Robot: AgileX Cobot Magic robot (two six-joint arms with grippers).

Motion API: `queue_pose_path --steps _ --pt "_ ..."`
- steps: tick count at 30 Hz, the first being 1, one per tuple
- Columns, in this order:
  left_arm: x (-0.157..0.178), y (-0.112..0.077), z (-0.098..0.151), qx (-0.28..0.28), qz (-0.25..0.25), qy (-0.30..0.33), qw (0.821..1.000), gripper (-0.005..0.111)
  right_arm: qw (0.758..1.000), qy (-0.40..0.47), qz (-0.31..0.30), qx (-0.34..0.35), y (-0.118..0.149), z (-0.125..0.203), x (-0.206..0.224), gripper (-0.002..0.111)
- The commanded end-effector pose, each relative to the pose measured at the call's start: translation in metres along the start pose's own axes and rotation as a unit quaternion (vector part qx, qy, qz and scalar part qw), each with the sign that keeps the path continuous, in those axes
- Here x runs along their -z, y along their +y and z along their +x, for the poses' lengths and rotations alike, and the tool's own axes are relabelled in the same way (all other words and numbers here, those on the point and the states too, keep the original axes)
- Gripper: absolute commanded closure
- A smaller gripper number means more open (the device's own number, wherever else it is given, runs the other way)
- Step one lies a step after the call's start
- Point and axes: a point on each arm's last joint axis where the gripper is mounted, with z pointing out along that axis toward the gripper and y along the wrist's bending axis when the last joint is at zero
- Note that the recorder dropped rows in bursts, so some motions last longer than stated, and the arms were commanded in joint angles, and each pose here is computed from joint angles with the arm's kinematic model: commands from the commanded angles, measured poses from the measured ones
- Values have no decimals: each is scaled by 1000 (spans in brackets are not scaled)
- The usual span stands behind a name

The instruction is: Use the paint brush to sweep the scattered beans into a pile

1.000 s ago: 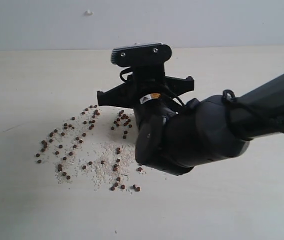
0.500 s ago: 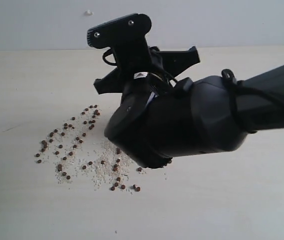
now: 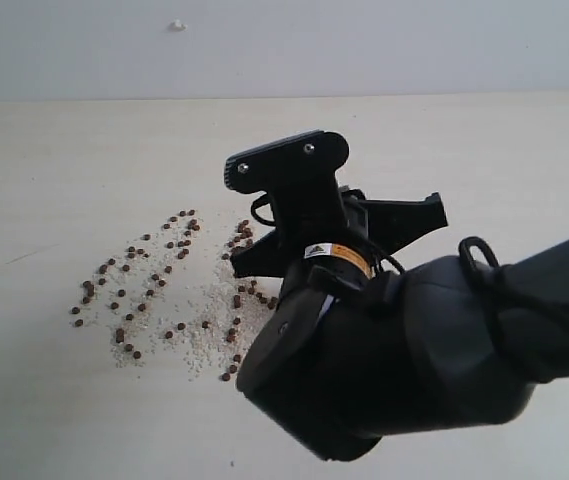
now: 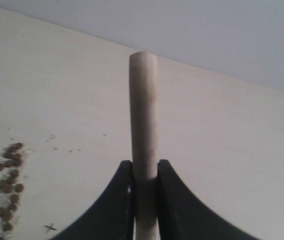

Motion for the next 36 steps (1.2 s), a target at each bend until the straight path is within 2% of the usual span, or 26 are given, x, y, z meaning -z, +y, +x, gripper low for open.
queue_pose_path --steps 1,10,16,21,25,29,30,31,32,33,34,36 --pt "0 0 0 2 -1 -3 1000 107 998 -16 -35 -49 11 3 7 108" --pt "0 0 0 2 -1 -3 1000 107 988 -52 -76 -123 35 5 -1 108" --pt "0 0 0 2 -1 -3 1000 107 980 -63 -89 -164 54 -13 -2 108" --pt "0 0 0 2 -1 -3 1000 107 984 -87 -86 -132 52 -31 9 108" --pt "0 0 0 2 -1 -3 1000 107 988 -121 -69 -61 34 -58 29 108" --pt "0 0 0 2 -1 -3 1000 107 984 -162 -61 51 24 -75 27 108" --pt "0 0 0 2 -1 -3 1000 107 975 -180 -80 107 24 -75 18 108" --pt "0 0 0 2 -1 -3 1000 107 970 -186 -96 124 25 -74 14 108" --pt "0 0 0 2 -1 -3 1000 107 954 -203 -141 170 27 -72 3 108" --pt "0 0 0 2 -1 -3 1000 107 945 -208 -170 188 28 -69 -1 108" --pt "0 0 0 2 -1 -3 1000 107 921 -241 -220 212 28 -67 -11 108" --pt "0 0 0 2 -1 -3 1000 107 908 -263 -251 209 18 -67 -27 108"
